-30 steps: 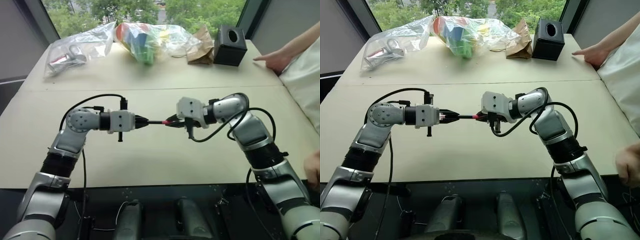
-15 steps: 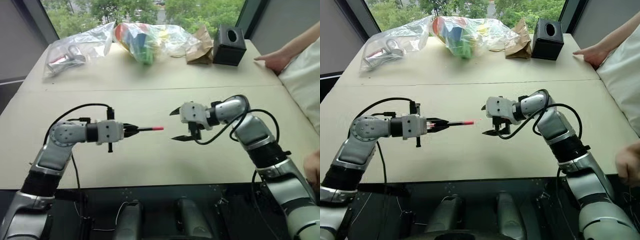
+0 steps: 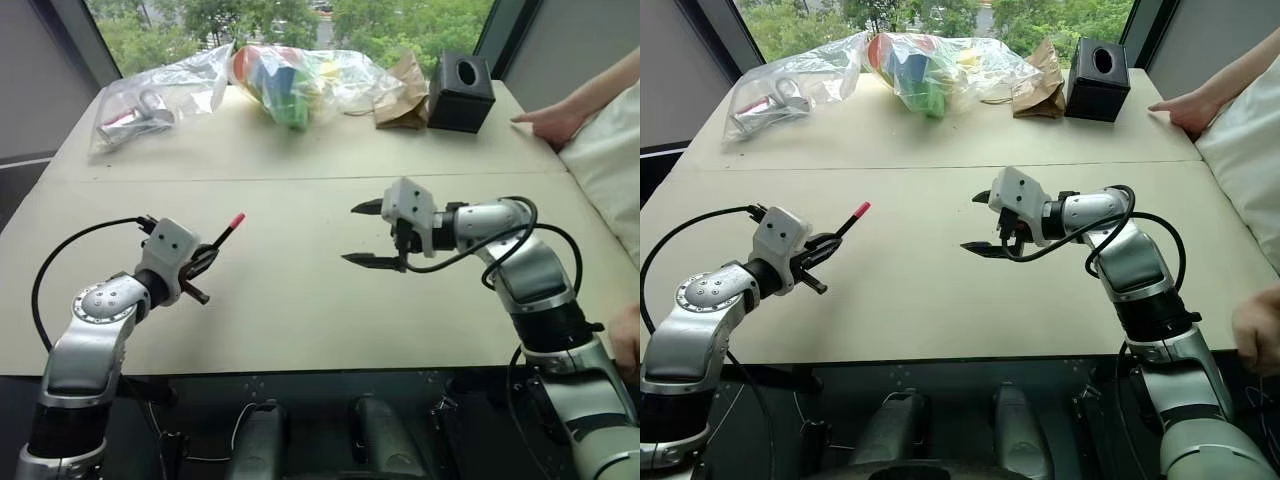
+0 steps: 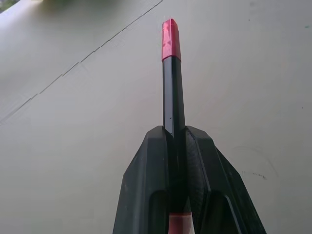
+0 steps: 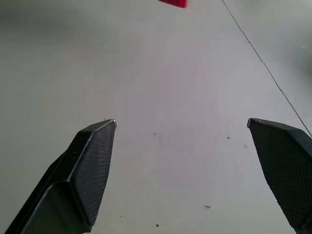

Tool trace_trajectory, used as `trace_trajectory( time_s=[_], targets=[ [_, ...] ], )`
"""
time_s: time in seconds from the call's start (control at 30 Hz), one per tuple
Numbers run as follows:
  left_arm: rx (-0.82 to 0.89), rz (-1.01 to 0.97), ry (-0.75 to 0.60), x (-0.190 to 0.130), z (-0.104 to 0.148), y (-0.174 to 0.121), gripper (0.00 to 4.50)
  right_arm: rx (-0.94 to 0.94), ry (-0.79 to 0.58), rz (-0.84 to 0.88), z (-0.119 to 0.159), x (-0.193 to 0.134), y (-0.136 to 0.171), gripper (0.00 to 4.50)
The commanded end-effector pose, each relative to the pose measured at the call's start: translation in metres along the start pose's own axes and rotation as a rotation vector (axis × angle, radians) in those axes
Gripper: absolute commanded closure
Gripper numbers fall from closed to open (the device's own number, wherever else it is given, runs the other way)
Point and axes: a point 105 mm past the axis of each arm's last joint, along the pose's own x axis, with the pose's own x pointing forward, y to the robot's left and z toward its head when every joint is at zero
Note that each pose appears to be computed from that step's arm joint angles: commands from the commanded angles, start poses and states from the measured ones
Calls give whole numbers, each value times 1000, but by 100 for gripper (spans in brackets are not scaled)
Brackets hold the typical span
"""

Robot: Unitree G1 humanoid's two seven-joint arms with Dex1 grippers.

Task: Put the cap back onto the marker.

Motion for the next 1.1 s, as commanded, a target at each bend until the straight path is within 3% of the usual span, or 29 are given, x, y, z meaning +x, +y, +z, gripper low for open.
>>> trace_trajectory(
  time_s=[0.03,0.33,0.4,0.47,0.63,0.87,1.1],
  targets=[
    [-168,177,62,-7,-6,15,450,5,-83,-61,23,-5,-3,5],
    [-336,278,206,-13,-36,20,450,25,-87,-93,26,-7,-1,5],
    [-354,281,214,-15,-39,18,348,25,-89,-98,26,-7,-1,0],
    [-369,288,207,-16,-38,17,276,24,-90,-100,26,-7,-1,0],
    [-377,307,176,-21,-30,14,11,17,-92,-95,28,-8,-2,0],
    [-345,444,15,-46,5,16,4,31,-127,4,38,-18,6,0],
    [-311,511,-35,-78,21,-1,4,80,-225,73,59,-30,5,0]
  ],
)
